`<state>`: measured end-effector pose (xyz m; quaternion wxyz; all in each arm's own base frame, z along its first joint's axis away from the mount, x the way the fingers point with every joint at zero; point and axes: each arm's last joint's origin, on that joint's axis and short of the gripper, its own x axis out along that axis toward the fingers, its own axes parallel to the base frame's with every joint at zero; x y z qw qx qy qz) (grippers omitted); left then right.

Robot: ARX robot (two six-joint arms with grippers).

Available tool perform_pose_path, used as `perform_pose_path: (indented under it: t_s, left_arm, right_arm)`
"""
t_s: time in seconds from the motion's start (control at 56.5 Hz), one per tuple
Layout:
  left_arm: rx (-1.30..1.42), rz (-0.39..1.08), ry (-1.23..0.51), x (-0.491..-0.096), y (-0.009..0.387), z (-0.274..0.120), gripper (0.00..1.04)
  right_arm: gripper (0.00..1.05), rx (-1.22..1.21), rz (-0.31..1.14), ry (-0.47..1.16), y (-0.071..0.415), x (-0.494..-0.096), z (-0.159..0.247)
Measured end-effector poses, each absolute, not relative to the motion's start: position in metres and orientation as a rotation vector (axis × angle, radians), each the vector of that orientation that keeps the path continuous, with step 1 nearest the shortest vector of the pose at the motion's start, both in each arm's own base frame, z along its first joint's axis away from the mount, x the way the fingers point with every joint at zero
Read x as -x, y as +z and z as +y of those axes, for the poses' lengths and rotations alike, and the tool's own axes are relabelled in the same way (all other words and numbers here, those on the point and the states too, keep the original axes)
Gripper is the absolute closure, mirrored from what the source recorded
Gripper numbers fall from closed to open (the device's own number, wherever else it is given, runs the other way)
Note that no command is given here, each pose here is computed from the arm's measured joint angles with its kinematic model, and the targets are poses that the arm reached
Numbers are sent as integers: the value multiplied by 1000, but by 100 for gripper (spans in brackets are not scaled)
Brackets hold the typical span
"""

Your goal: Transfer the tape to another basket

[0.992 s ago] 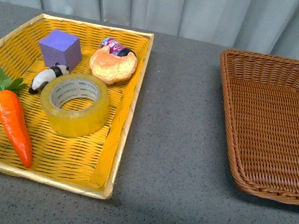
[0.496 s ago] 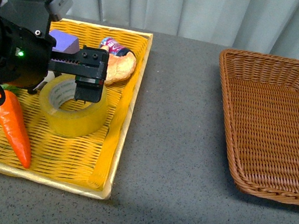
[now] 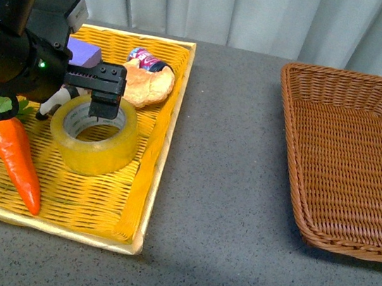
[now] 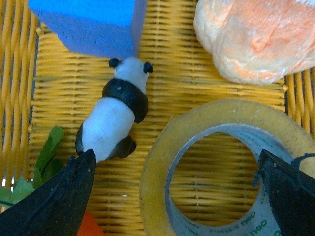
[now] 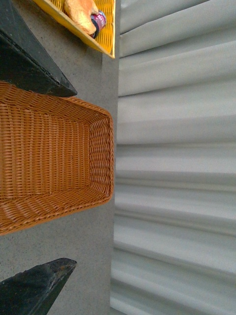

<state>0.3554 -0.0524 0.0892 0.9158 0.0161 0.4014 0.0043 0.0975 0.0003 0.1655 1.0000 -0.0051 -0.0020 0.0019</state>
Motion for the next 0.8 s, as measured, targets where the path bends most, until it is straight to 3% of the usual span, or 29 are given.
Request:
perform_pose_path:
  t_s: [0.46, 0.567, 0.797]
  left_arm:
    - [-59, 919, 57, -358, 75, -43, 8]
    - [-64, 934, 62, -358, 72, -43, 29]
    - [-69, 933, 56, -360, 73, -43, 63]
  right_arm:
    - [9, 10, -4, 4, 165, -98, 0]
    - [9, 10, -4, 4, 165, -98, 0]
    - [9, 10, -4, 4, 165, -98, 0]
